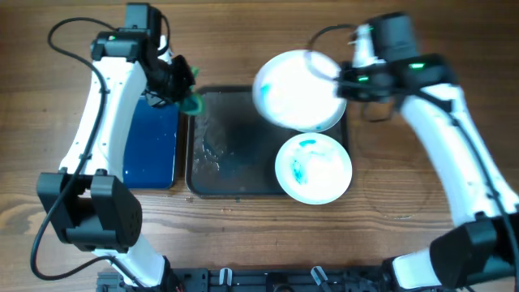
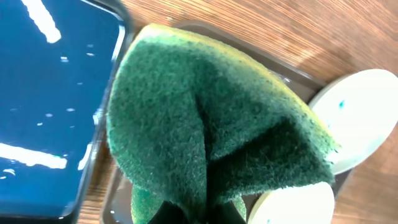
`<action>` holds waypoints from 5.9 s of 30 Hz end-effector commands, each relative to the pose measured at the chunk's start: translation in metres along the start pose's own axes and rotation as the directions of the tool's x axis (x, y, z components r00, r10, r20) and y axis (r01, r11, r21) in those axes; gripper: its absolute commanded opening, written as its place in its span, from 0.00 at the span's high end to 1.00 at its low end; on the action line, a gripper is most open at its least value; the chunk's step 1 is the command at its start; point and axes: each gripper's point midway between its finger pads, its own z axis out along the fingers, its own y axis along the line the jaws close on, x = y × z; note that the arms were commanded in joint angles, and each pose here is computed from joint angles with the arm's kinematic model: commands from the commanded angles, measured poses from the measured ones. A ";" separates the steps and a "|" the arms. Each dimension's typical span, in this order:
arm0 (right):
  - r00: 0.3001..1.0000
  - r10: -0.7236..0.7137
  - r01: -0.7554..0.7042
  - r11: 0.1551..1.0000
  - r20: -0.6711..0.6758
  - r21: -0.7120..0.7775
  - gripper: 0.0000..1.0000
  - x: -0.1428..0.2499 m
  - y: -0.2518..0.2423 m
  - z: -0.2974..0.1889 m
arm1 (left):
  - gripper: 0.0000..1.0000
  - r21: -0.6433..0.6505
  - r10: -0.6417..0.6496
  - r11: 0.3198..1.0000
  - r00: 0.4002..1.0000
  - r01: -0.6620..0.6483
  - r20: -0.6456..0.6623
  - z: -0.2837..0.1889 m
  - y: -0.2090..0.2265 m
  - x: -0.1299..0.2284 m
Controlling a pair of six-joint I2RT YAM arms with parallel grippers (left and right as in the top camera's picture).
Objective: Clean dirty plates on tray and stack at the side
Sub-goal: 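Lift the plate with the right gripper and set it right of the tray, then grip the lower-right plate with the right gripper and drag it to tray centre, then scrub the second plate with the sponge in the left gripper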
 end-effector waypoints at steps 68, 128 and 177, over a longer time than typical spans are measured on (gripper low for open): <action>0.884 0.059 -0.095 0.994 -0.463 -0.055 0.96 0.193 -0.064 0.073 | 0.96 -0.087 0.034 0.996 0.999 -0.033 0.001 0.006 -0.008 0.014; 0.937 -0.155 0.135 0.987 -0.313 -0.086 0.96 0.171 0.111 0.188 | 0.96 -0.193 -0.118 0.976 0.991 0.106 -0.055 0.166 0.053 0.131; 0.937 -0.160 0.136 0.986 -0.310 -0.098 0.96 0.170 0.113 0.188 | 0.96 -0.288 0.055 0.951 0.980 -0.110 -0.193 0.119 0.064 0.117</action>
